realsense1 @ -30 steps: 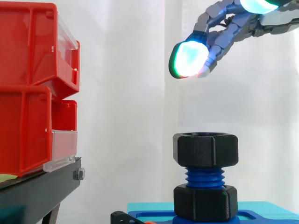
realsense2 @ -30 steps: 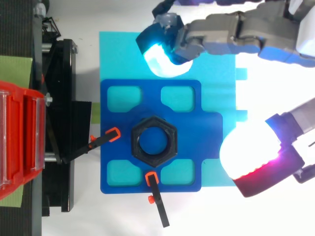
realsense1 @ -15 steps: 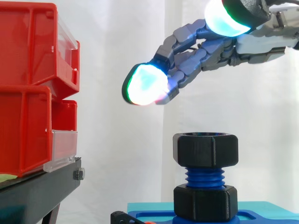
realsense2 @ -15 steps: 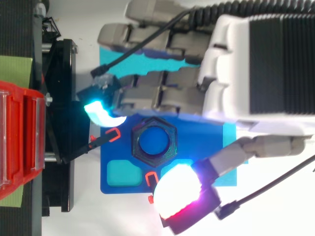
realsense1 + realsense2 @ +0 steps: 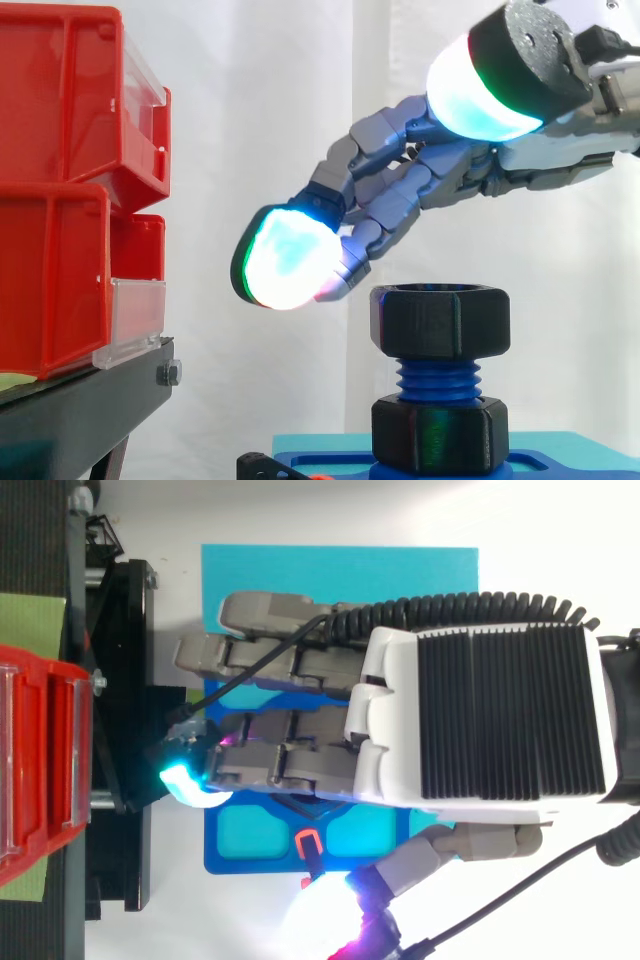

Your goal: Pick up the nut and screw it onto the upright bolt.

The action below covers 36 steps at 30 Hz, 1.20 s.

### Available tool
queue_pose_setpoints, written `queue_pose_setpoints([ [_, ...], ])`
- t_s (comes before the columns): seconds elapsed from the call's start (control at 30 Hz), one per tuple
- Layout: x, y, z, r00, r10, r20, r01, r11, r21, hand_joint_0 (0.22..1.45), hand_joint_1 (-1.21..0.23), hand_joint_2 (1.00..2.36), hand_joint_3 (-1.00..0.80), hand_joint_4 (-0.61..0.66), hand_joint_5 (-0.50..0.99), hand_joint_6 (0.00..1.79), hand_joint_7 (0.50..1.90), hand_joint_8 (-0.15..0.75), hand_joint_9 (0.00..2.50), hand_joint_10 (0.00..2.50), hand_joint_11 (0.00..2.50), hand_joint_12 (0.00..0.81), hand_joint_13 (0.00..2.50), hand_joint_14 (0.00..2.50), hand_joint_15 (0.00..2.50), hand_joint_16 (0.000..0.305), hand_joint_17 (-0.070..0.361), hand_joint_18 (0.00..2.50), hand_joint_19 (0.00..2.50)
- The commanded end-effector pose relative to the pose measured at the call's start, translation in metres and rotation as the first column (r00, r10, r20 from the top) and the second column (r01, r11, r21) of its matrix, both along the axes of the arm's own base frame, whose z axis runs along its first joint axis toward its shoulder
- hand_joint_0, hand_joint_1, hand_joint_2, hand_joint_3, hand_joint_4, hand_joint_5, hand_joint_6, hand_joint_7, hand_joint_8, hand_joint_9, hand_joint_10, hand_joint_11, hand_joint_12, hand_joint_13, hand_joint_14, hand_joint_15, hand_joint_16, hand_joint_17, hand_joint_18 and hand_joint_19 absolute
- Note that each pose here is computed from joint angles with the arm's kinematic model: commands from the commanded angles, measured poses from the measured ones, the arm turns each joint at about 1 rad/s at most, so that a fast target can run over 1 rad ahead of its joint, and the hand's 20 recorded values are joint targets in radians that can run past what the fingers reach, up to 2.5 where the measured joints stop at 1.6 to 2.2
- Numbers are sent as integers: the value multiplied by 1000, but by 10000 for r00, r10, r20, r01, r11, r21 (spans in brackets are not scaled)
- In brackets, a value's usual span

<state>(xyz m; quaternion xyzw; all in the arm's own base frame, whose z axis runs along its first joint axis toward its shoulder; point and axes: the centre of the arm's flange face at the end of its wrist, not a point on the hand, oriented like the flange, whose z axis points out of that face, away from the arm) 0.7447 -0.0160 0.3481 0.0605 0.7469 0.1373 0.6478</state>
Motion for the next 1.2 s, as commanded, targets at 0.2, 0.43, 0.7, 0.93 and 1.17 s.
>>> queue_pose_setpoints([
  [0.2, -7, -5, -5, 9980, 291, -564, -292, 9996, -14, 457, -107, 1000, -500, 141, -151, 501, 649, 210, 342, 0, 0, 346, 152, 0, 0, 46, 103, 0, 0],
  [0.43, -10, -13, -6, 9961, 473, -751, -473, 9989, 12, 470, -139, 1000, -500, 174, -124, 502, 734, 231, 515, 0, 0, 334, 288, 0, 0, 39, 89, 0, 0],
  [0.7, -10, -17, -6, 9965, 475, -689, -475, 9989, 14, 485, -163, 1000, -500, 210, -96, 503, 851, 242, 661, 0, 0, 327, 425, 0, 0, 35, 78, 43, 0],
  [0.93, -13, -34, -6, 9956, 524, -779, -533, 9985, -97, 496, -190, 1000, -500, 221, -73, 504, 1002, 248, 754, 0, 0, 311, 489, 0, 0, 31, 69, 107, 0],
  [1.17, -14, -53, 2, 9963, 567, -645, -585, 9980, -254, 503, -200, 1000, -500, 198, -44, 505, 1148, 248, 813, 0, 0, 296, 544, 0, 0, 27, 60, 166, 0],
])
